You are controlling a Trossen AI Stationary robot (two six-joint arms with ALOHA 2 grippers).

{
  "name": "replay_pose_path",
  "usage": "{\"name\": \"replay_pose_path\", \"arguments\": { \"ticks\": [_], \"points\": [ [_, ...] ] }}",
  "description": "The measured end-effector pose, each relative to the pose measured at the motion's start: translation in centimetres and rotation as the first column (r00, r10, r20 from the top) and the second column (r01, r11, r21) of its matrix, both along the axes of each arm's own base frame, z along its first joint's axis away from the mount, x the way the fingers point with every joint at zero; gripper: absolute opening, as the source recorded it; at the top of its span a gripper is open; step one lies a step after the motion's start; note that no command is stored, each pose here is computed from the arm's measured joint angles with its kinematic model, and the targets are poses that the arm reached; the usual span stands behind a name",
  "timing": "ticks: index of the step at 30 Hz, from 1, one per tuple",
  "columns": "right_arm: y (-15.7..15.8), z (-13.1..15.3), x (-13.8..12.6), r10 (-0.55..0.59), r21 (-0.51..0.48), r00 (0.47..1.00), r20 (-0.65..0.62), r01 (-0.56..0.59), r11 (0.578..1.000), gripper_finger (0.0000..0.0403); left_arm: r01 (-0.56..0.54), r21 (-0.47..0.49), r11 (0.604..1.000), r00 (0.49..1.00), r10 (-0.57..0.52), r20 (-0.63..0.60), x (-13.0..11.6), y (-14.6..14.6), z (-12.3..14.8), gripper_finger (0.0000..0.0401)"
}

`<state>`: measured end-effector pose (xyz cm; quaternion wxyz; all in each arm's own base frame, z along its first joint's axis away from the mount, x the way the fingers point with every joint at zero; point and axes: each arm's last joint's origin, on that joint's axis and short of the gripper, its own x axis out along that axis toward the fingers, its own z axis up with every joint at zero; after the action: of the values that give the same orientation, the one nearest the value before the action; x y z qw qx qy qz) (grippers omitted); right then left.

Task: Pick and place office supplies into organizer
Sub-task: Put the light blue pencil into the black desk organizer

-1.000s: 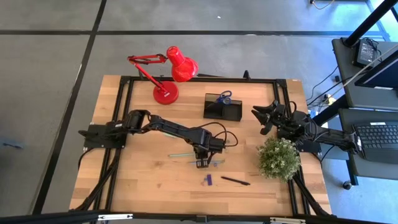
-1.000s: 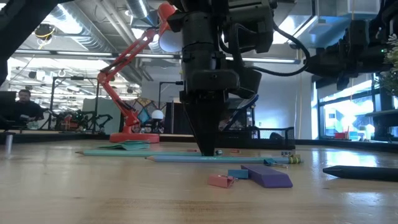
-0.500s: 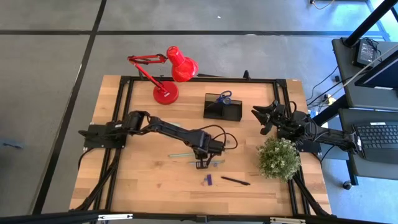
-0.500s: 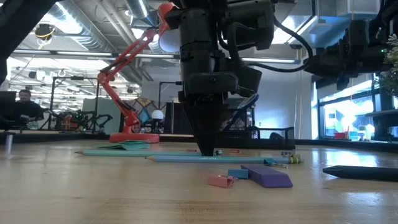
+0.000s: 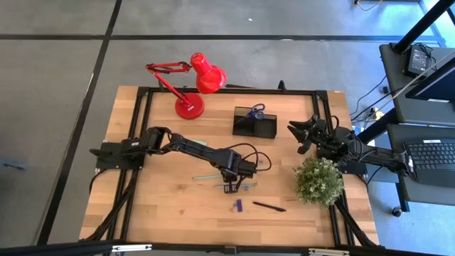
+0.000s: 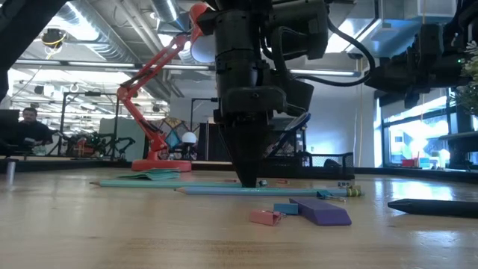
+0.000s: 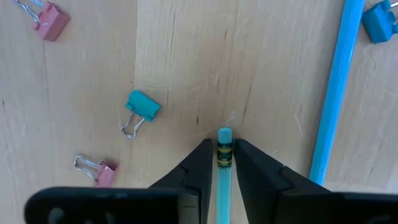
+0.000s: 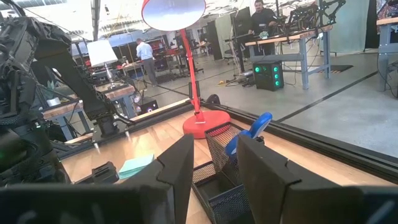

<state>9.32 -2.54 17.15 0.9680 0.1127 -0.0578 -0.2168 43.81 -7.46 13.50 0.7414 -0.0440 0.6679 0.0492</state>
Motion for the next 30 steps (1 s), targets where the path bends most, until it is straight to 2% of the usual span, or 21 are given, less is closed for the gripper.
{"name": "replay_pose_path", "arguments": {
  "ticks": [6, 10, 21, 30],
  "points": [
    [0.00, 0.00, 0.00, 0.000, 0.000, 1.000, 0.000, 0.000, 1.000, 0.0126, 0.002, -0.011, 1.000, 1.000, -0.002, 0.000, 0.01, -0.03, -0.01, 0.0100],
    [0.00, 0.00, 0.00, 0.000, 0.000, 1.000, 0.000, 0.000, 1.000, 0.0126, 0.001, -0.010, 1.000, 1.000, -0.001, 0.005, 0.05, -0.02, -0.02, 0.0107],
    [0.00, 0.00, 0.00, 0.000, -0.002, 1.000, 0.000, 0.000, 1.000, 0.0126, 0.007, -0.001, 1.000, 1.000, -0.007, 0.021, 0.19, 0.01, -0.02, 0.0062],
    [0.00, 0.00, 0.00, 0.000, -0.002, 1.000, -0.001, 0.000, 1.000, 0.0126, 0.039, 0.008, 0.999, 0.999, -0.039, 0.027, 0.24, 0.00, -0.02, 0.0043]
  ]
}}
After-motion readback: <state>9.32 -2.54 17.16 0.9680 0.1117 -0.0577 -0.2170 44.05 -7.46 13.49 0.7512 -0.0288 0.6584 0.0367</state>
